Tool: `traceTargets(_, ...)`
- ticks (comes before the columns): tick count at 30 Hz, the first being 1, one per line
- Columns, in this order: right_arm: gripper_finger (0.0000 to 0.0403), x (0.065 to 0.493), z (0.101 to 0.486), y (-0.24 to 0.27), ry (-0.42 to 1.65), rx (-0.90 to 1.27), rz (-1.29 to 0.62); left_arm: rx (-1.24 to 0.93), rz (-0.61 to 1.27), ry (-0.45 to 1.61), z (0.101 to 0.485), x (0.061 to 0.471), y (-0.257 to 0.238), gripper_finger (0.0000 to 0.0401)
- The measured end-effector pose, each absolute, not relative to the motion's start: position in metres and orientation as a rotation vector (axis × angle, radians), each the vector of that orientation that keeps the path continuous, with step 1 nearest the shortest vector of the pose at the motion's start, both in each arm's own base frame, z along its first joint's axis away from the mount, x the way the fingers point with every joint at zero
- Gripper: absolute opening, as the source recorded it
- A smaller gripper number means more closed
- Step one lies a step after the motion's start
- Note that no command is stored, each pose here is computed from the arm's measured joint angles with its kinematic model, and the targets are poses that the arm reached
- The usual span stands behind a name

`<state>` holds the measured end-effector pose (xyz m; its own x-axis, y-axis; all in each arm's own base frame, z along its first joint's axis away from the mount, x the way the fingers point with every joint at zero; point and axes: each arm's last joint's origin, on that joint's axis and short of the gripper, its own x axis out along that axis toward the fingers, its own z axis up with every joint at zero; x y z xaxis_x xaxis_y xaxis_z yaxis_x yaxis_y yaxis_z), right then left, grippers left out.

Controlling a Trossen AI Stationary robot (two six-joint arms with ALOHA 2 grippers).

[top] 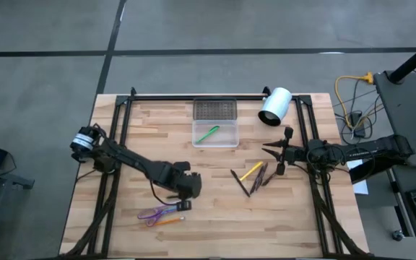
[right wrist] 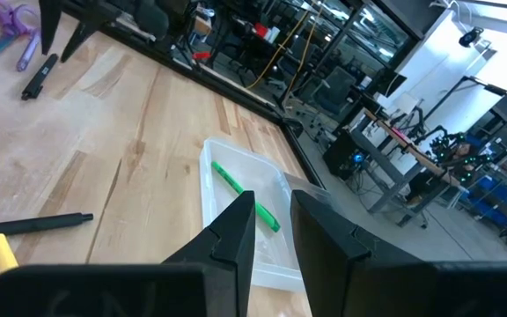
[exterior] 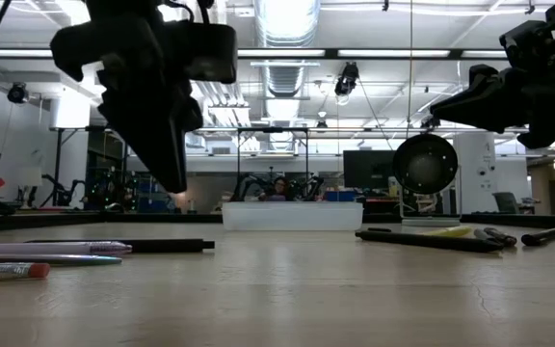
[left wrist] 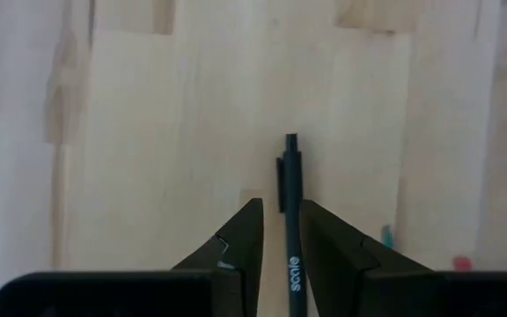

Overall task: Pick & place school supplies into a supply box
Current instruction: Put the black pen into the black box

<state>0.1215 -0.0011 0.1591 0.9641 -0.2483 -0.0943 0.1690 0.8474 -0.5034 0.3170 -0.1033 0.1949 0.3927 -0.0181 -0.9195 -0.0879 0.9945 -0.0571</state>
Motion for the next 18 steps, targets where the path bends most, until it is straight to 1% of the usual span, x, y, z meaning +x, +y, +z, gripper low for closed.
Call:
traceTargets(9, 0.0068, 0.121, 0.159, -0.001, 0.158, -0.515, -0.221, -0.127, 0.012, 1.145, 0.193, 0.321, -0.106, 0.0061)
traceTargets(14, 0.0068, 0.121, 0.159, -0.001, 0.158, -0.516, -0.221, -0.117, 0.017, 1.193, 0.173, 0.327, -0.107, 0.0061)
traceTargets(18, 0.0068, 0.121, 0.159, -0.001, 0.158, -0.516, -0.221, -0.148, -0.044, 1.259, 0.158, 0.332, -0.104, 0.0061)
